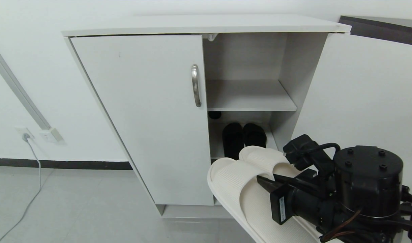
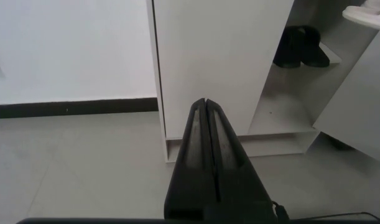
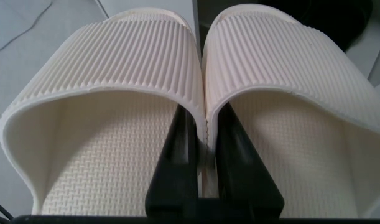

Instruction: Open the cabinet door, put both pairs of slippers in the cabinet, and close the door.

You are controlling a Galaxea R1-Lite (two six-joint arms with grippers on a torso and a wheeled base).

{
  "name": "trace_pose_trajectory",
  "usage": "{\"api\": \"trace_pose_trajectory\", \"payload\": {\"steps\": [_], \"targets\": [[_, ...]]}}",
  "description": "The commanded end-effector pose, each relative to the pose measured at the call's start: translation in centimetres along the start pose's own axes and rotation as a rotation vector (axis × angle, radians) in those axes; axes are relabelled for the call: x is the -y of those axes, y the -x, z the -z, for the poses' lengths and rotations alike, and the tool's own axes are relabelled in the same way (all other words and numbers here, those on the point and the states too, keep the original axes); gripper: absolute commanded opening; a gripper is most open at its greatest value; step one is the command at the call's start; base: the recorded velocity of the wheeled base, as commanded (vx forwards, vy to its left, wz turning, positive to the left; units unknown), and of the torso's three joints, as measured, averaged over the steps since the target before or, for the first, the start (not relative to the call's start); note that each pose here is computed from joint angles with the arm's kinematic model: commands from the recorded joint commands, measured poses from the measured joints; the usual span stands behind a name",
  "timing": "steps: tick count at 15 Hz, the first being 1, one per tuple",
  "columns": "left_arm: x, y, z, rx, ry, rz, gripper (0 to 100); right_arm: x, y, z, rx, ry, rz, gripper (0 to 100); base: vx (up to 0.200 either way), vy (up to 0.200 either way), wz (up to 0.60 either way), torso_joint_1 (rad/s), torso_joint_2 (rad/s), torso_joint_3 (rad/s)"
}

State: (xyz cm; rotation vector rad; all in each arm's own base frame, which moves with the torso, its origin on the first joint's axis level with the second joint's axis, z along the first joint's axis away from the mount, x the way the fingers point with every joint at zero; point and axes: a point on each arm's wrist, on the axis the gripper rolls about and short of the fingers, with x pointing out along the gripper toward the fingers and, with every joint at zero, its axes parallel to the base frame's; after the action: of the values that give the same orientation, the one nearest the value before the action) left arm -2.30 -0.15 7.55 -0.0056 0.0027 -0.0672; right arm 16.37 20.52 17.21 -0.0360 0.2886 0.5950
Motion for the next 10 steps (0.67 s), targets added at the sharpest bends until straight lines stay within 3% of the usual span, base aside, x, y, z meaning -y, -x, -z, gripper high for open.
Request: {"api": "trace_pose_trajectory", "payload": {"steps": [1, 10], "targets": [[0.00, 0.00, 0.01, -0.001, 0.001, 0.000, 0, -0.05, -0.14, 0.03, 0.000, 0.000, 0.001, 0, 0.000, 0.000, 0.00, 0.000, 0.00, 0.000], [0.00, 0.00, 0.01, -0.001, 0.001, -0.001, 0, -0.10, -0.51, 0.44, -0.013, 0.005, 0.005, 0, 0.000, 0.000, -0.07, 0.000, 0.00, 0.000]]}}
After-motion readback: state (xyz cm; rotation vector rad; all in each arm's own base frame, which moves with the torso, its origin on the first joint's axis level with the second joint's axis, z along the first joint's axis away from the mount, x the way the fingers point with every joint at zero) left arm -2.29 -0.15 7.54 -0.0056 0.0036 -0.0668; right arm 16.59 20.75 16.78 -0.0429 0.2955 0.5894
